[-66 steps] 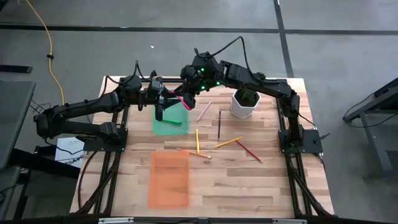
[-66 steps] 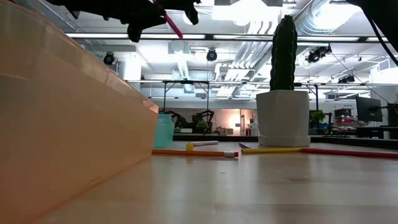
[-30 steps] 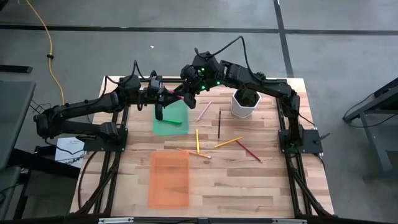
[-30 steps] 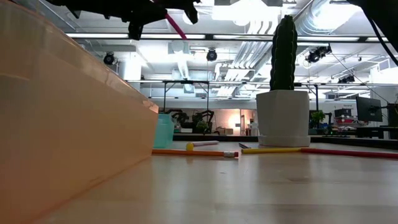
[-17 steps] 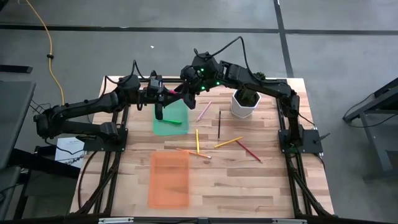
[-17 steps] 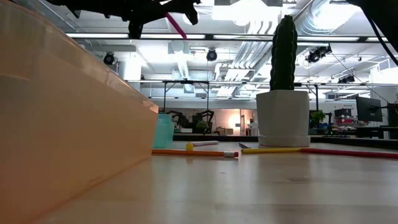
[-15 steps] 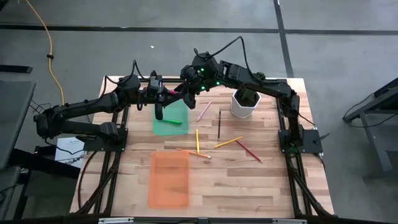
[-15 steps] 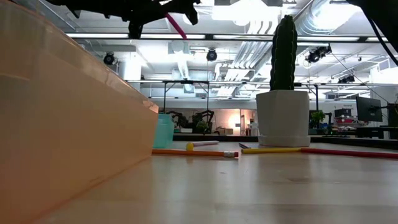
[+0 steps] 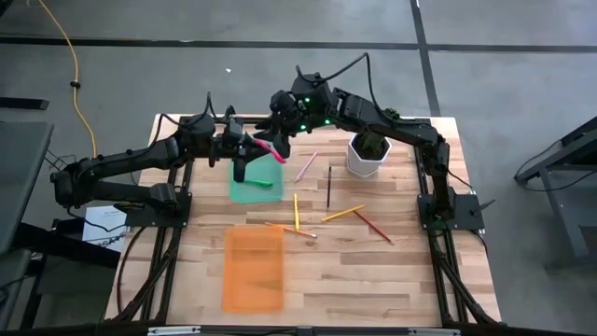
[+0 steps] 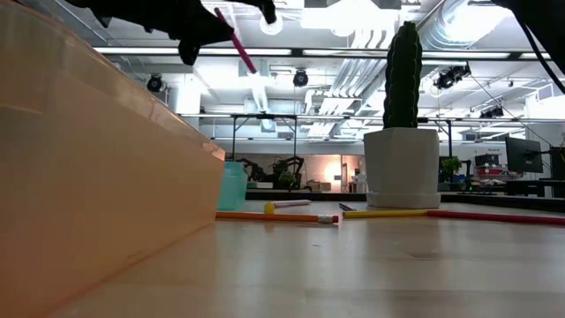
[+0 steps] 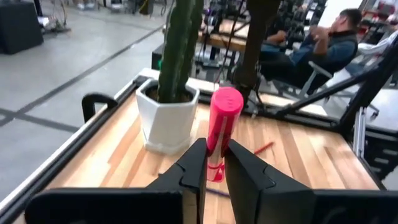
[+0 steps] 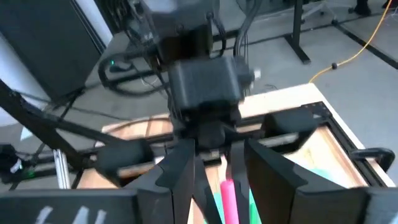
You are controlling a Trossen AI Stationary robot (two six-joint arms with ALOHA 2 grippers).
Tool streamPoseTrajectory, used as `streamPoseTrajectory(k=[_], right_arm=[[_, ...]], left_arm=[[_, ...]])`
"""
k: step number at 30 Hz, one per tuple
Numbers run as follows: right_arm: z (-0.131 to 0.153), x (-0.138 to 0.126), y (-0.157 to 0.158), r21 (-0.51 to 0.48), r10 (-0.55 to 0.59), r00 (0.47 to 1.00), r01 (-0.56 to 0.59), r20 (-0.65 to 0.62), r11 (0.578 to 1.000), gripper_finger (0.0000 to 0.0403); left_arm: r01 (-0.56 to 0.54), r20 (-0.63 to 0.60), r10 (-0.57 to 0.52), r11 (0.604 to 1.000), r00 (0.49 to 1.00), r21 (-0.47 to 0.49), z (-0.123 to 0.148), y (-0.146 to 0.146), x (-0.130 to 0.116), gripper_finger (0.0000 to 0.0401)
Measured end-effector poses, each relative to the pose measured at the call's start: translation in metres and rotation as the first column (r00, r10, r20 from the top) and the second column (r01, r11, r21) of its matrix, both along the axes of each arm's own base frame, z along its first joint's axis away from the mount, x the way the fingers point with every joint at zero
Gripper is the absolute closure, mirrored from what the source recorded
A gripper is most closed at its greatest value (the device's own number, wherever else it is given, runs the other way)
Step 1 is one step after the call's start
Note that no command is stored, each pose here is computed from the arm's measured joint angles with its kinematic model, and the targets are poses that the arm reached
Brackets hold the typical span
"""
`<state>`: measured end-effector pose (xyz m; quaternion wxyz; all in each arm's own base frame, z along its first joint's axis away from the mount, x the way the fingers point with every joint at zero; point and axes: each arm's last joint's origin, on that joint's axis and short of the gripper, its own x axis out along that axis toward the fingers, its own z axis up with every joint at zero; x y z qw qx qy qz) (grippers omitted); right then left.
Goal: Sort pens & pencils
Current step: Put the pink pen into the green bin
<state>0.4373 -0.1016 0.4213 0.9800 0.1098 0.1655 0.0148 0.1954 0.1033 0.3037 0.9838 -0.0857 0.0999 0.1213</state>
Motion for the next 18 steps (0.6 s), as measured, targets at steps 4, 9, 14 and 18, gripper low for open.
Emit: streamPoseTrajectory(k=[4,9,14,18], right_arm=[[0.005,-0.003,-0.005,-0.006,-0.012,0.999,0.012,0.032,1.0,0.0272],[0.008,-0.006,-0.01,-0.006,-0.021,0.999,0.021,0.037,1.0,0.0272],[0.012,-0.01,-0.013,-0.008,-0.03,0.998,0.03,0.047,1.0,0.0272],[0.012,-0.01,-0.013,-0.007,-0.03,0.999,0.03,0.043,1.0,0.0272]], left_arm=[[-0.003,-0.039,0.003,1.0,0.999,-0.012,-0.004,0.0,-0.001,0.0362],[-0.034,-0.14,0.032,0.999,0.99,-0.017,-0.013,-0.001,-0.004,0.0362],[-0.066,-0.254,0.062,0.998,0.965,-0.01,-0.023,-0.001,-0.008,0.0362],[-0.082,-0.323,0.081,0.997,0.943,0.01,-0.028,-0.002,-0.011,0.0362]])
